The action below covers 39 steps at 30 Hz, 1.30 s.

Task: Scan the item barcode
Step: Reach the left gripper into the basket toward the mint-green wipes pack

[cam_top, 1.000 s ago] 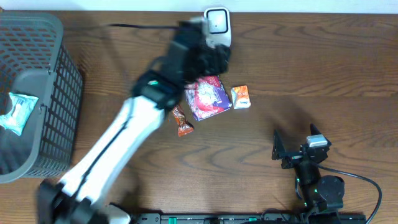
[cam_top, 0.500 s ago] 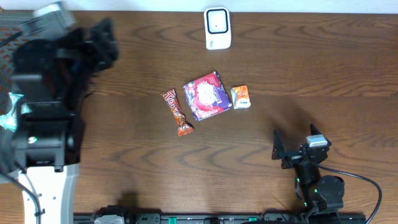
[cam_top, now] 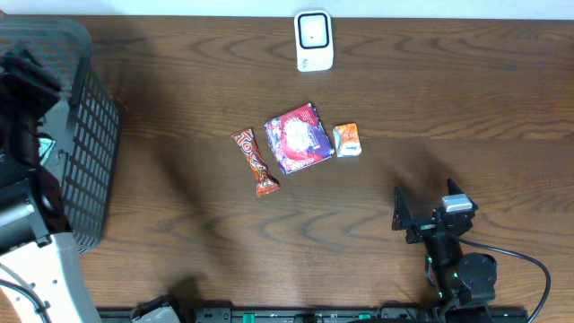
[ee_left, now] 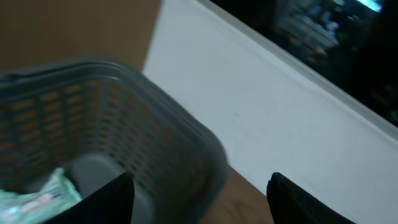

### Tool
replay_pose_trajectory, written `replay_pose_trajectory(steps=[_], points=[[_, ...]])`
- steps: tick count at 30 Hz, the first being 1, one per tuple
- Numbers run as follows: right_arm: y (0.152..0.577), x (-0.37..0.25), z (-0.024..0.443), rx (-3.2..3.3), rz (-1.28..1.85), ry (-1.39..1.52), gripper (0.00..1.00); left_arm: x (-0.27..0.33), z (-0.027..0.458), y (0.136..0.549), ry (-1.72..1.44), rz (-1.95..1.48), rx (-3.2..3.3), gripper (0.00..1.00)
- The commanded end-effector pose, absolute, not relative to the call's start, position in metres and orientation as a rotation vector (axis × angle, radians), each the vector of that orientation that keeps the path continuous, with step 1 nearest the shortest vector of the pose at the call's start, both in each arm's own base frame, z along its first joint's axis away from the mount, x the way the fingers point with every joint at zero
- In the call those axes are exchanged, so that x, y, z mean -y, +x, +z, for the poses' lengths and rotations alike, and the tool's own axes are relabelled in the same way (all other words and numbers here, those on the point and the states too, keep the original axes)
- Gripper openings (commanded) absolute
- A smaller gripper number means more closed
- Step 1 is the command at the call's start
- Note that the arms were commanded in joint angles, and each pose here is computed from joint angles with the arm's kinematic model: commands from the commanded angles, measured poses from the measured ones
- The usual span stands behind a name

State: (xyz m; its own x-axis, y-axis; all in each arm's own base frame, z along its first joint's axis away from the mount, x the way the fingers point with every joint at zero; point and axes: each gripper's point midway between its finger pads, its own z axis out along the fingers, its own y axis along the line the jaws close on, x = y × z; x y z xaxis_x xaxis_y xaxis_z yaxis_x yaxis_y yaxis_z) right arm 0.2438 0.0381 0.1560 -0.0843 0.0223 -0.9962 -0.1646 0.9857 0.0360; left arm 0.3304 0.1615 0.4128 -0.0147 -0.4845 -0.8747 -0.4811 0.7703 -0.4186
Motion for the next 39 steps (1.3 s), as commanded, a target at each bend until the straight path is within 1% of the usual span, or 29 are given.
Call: replay_pose_trajectory(steps=[1,5,8,11,17,22,26,31,33,36,39], points=[[0.244,-0.038,0.155,-1.649,0.144,-0.117,0.99,-0.181,0.416,0.321,-0.856,0.075,-1.597,0.68],[0.244,-0.038,0.155,-1.649,0.144,-0.118,0.99,-0.202,0.409,0.315,-0.941,0.194,-1.574,0.68],[0.244,-0.038,0.155,-1.649,0.144,-0.118,0.99,-0.210,0.401,0.319,-0.913,0.266,-1.617,0.68],[0.244,-0.038,0.155,-1.649,0.144,-0.118,0.99,-0.221,0.390,0.322,-0.944,0.319,-1.632,0.72],[0.244,-0.038,0.155,-1.649,0.144,-0.118,0.99,-0.256,0.344,0.334,-0.988,0.433,-1.750,0.74],[0.244,-0.038,0.155,-1.649,0.144,-0.118,0.99,-0.299,0.304,0.330,-1.085,0.502,-1.808,0.75],[0.244,-0.038,0.155,-1.649,0.144,-0.118,0.99,-0.316,0.263,0.340,-1.008,0.524,-1.967,0.75],[0.244,-0.038,0.155,-1.649,0.144,-0.118,0.99,-0.329,0.210,0.358,-0.984,0.518,-2.091,0.75],[0.244,-0.038,0.155,-1.649,0.144,-0.118,0.99,-0.332,0.192,0.364,-0.875,0.563,-2.182,0.75],[0.244,-0.038,0.155,-1.649,0.145,-0.117,0.99,-0.336,0.157,0.367,-0.615,0.660,-2.381,0.75],[0.244,-0.038,0.155,-1.649,0.144,-0.118,0.99,-0.344,0.130,0.363,-0.559,0.694,-2.467,0.77]])
